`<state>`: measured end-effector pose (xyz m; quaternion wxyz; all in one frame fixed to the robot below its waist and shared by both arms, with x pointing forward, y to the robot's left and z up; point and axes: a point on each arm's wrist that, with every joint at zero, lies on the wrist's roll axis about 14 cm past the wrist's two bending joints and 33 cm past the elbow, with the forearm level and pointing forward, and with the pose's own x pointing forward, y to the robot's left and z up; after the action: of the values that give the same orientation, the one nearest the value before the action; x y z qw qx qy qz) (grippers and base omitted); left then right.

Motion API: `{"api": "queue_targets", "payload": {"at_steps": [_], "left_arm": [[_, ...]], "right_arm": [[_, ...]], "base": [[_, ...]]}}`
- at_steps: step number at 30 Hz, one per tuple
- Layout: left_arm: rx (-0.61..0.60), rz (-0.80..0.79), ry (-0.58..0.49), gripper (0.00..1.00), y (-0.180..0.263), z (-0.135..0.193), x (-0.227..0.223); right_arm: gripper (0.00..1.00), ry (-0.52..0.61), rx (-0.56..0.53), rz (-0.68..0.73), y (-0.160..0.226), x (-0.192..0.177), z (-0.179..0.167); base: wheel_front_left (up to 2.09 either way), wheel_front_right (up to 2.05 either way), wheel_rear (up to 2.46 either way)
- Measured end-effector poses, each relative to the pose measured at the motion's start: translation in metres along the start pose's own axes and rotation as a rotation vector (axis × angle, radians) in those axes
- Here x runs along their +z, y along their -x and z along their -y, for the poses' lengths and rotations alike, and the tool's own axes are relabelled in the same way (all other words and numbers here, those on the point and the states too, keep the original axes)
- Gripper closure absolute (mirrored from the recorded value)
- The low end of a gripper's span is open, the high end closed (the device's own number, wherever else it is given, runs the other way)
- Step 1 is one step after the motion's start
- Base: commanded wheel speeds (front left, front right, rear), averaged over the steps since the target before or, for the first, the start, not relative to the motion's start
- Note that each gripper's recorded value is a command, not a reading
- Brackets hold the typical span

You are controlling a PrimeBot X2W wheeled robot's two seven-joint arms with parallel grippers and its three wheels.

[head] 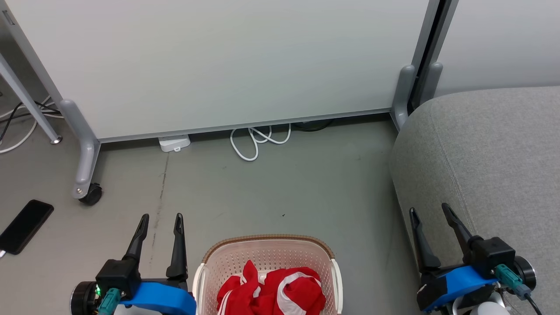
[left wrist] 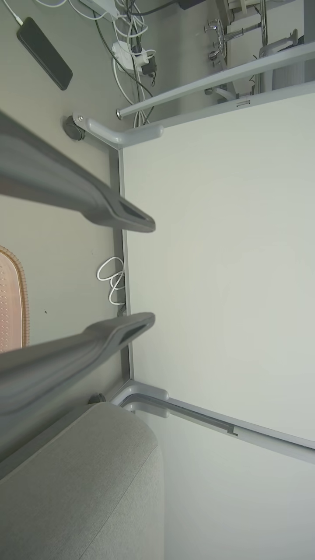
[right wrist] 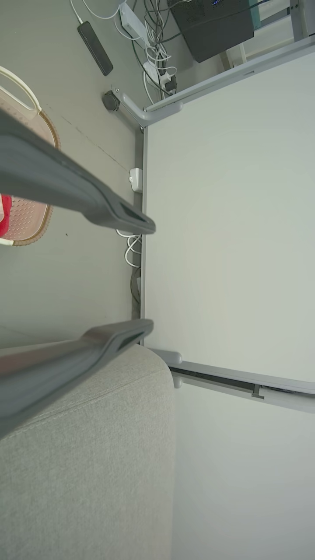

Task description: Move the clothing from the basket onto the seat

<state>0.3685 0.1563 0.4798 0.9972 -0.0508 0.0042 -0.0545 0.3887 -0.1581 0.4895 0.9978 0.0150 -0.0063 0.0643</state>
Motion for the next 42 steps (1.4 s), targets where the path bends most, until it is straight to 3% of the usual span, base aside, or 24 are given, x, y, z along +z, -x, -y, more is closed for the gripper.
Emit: {"api": "queue_targets", "payload": {"at_steps": [22,32,42], "left_arm": [[-0.009,-0.063,0.020,0.00,-0.007,0.004,-0.022],[-0.080,-0.260,0.044,0.00,-0.031,0.026,-0.087],[-0.182,-0.546,0.023,0.00,-0.048,0.046,-0.182]], "right_arm": [[0.00,-0.004,0.007,-0.004,-0.004,-0.003,-0.001],[0.00,0.003,-0.001,-0.031,-0.014,-0.014,0.005],[0.00,-0.018,-0.063,-0.100,-0.025,-0.042,0.030]], "base": [[0.00,0.00,0.00],[0.00,0.00,0.00],[0.00,0.00,0.00]]}}
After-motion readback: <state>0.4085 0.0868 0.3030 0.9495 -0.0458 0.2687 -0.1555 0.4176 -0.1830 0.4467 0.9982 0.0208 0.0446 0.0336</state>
